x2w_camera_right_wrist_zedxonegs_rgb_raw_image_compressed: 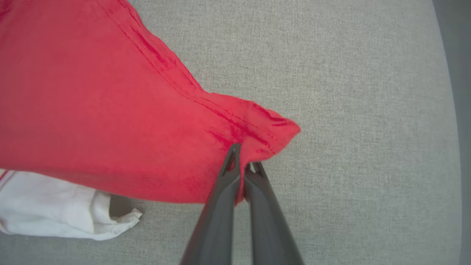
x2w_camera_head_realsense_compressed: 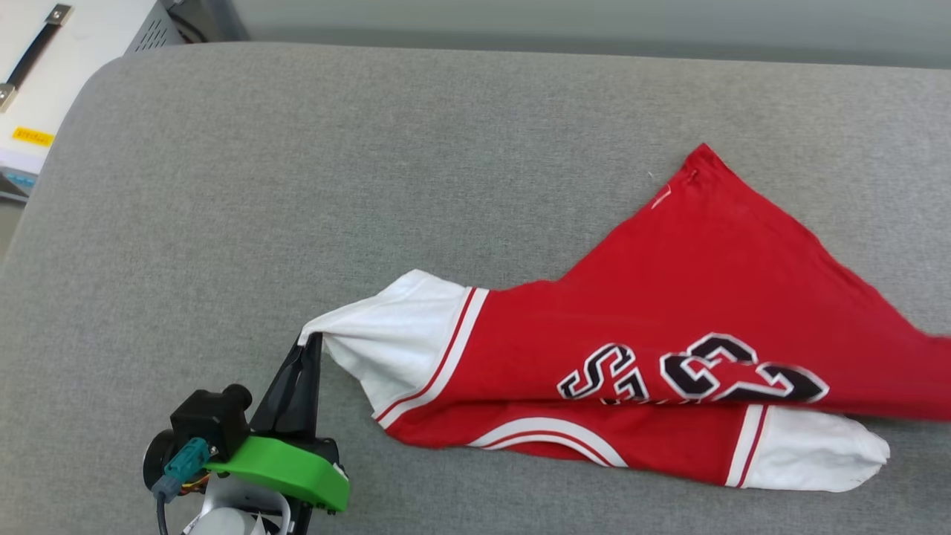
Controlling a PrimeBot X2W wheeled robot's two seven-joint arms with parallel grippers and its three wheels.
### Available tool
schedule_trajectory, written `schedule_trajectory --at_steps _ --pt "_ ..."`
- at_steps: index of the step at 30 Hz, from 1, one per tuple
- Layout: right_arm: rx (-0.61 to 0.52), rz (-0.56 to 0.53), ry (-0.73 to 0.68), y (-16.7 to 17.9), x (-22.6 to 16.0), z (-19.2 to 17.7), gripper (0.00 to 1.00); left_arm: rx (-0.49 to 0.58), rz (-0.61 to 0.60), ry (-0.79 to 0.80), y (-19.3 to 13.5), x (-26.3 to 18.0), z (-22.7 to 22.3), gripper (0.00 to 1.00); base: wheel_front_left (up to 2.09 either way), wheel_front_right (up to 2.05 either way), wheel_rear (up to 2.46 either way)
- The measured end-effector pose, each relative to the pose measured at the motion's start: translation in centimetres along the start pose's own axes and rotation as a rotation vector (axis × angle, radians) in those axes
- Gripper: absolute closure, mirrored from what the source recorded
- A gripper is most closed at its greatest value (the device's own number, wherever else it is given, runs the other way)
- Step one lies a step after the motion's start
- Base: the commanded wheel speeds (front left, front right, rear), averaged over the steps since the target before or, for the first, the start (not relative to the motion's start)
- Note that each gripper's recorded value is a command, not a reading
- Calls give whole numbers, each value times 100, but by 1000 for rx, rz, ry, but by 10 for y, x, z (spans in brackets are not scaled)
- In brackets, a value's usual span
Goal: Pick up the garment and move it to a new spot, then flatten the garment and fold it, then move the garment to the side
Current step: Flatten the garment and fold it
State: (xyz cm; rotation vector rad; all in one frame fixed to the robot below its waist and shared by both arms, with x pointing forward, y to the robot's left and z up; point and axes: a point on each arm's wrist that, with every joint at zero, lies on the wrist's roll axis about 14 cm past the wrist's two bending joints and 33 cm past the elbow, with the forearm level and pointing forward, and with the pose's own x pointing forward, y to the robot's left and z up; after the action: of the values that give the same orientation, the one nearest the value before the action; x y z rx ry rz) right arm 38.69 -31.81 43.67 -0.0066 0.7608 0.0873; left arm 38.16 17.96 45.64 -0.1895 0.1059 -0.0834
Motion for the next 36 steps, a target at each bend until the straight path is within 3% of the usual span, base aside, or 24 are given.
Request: schedule_trajectory --at_steps 12,13,14,19,23,27,31,36 --pt "342 -13 215 37 -37 -133 100 10 -1 10 0 -4 -2 100 0 0 0" --pt "349 -15 209 38 -37 -132 73 10 0 11 1 -4 -2 100 0 0 0" --pt "352 -18 197 37 -37 -129 0 11 1 12 1 -5 -2 100 0 0 0" --pt "326 -15 65 32 -36 -88 0 13 2 12 1 -6 -2 100 0 0 0" --pt "223 0 -115 24 -32 -17 0 14 5 15 2 -7 -3 100 0 0 0" --pt "101 63 -232 38 -25 49 0 13 6 25 2 -8 -6 100 0 0 0" --pt "-24 154 -260 69 -9 96 0 21 1 19 1 -2 -4 100 0 0 0" --pt "-194 222 -127 107 26 111 0 32 -4 8 2 6 -1 100 0 0 0"
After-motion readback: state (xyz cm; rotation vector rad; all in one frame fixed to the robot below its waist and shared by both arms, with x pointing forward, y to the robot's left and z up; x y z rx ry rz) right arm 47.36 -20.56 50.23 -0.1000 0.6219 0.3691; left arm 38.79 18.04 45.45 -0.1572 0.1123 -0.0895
